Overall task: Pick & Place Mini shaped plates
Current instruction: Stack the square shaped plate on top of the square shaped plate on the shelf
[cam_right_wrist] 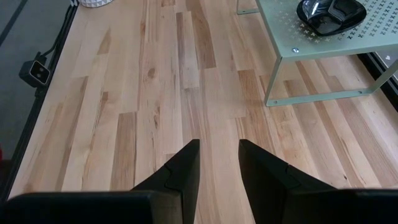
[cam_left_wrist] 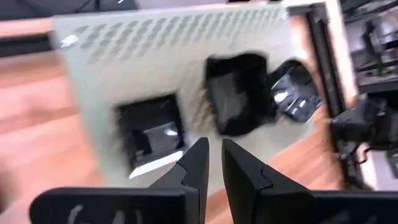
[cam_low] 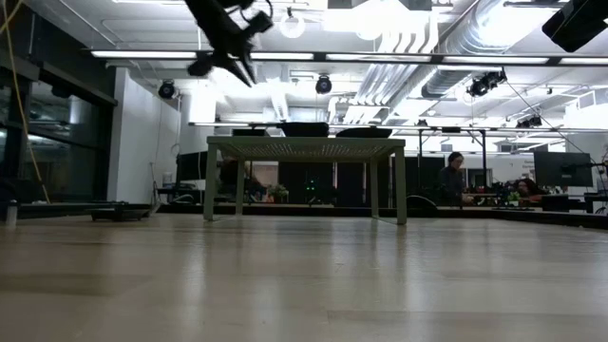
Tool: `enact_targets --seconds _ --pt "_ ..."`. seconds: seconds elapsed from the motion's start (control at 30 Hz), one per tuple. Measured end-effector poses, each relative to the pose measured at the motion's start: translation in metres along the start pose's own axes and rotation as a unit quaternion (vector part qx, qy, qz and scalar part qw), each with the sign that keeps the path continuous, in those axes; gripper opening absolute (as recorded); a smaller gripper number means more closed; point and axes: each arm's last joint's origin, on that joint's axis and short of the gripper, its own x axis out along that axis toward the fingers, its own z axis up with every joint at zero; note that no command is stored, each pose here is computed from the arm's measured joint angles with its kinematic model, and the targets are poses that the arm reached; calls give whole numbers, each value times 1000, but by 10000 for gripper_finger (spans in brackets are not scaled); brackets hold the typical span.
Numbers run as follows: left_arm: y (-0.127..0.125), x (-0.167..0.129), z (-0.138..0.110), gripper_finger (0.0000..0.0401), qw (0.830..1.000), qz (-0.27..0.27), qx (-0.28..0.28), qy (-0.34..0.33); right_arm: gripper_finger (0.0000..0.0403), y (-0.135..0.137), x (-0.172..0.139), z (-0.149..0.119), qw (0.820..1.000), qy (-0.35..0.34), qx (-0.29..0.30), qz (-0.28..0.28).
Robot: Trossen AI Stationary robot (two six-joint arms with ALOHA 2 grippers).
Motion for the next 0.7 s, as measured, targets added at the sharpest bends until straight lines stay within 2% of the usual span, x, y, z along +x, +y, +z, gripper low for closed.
enact_targets --seconds 0.2,0.33,0.47,0.7 --pt "8 -27 -25 42 996 89 23 21 106 0 0 0 1000 0 0 0" --pt "6 -36 -42 42 991 130 37 24 106 0 0 0 1000 0 0 0" --pt "9 -33 -58 42 990 132 34 23 106 0 0 0 1000 0 0 0" --pt "35 -12 -89 42 993 106 -8 42 106 0 0 0 1000 0 0 0"
